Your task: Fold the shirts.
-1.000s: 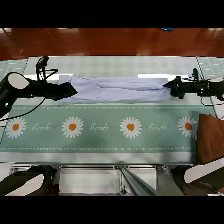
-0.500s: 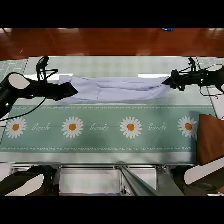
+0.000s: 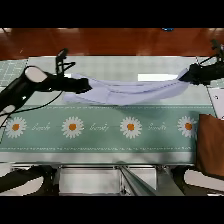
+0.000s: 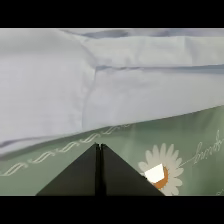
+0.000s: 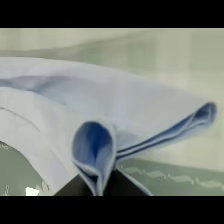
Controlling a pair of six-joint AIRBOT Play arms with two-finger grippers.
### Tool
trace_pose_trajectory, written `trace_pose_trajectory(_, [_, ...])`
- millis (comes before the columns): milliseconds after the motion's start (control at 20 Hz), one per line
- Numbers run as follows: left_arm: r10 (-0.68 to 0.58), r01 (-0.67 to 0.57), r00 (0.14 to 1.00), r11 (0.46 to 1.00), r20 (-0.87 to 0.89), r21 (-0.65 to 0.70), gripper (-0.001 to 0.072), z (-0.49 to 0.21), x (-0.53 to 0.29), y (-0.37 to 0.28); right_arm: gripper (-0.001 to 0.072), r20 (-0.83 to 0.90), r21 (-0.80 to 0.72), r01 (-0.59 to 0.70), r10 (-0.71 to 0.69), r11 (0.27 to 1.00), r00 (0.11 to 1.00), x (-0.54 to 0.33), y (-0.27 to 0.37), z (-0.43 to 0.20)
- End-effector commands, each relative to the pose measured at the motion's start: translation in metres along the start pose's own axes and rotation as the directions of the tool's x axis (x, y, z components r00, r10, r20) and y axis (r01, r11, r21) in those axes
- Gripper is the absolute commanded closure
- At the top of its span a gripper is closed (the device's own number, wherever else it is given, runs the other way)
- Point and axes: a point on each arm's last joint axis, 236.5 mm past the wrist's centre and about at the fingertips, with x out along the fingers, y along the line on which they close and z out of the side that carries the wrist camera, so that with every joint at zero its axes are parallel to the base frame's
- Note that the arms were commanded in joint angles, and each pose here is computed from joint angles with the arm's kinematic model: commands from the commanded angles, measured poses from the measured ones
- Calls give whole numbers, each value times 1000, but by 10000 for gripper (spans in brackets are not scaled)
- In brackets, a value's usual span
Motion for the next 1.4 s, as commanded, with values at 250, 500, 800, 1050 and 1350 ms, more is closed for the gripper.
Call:
trace_pose_trajectory(250, [-168,227,917,965,-361,129,687,-44,145,-146,687,188,-94,48,-30,994,982,-88,64,-78])
trace_pose_trajectory(500, [-247,334,770,942,-589,42,687,-153,190,-208,687,244,-128,30,3,991,970,-113,91,-101])
trace_pose_trajectory(800, [-276,352,764,936,-584,18,687,-144,183,-211,687,241,-124,-17,47,992,969,-112,101,-101])
trace_pose_trajectory(1050, [-256,298,887,953,-384,53,687,-3,92,-141,687,223,-201,-198,241,959,944,-81,163,-84])
trace_pose_trajectory(1350, [52,-26,990,980,-129,199,686,84,-65,-47,687,57,-237,-374,397,897,916,46,267,-63])
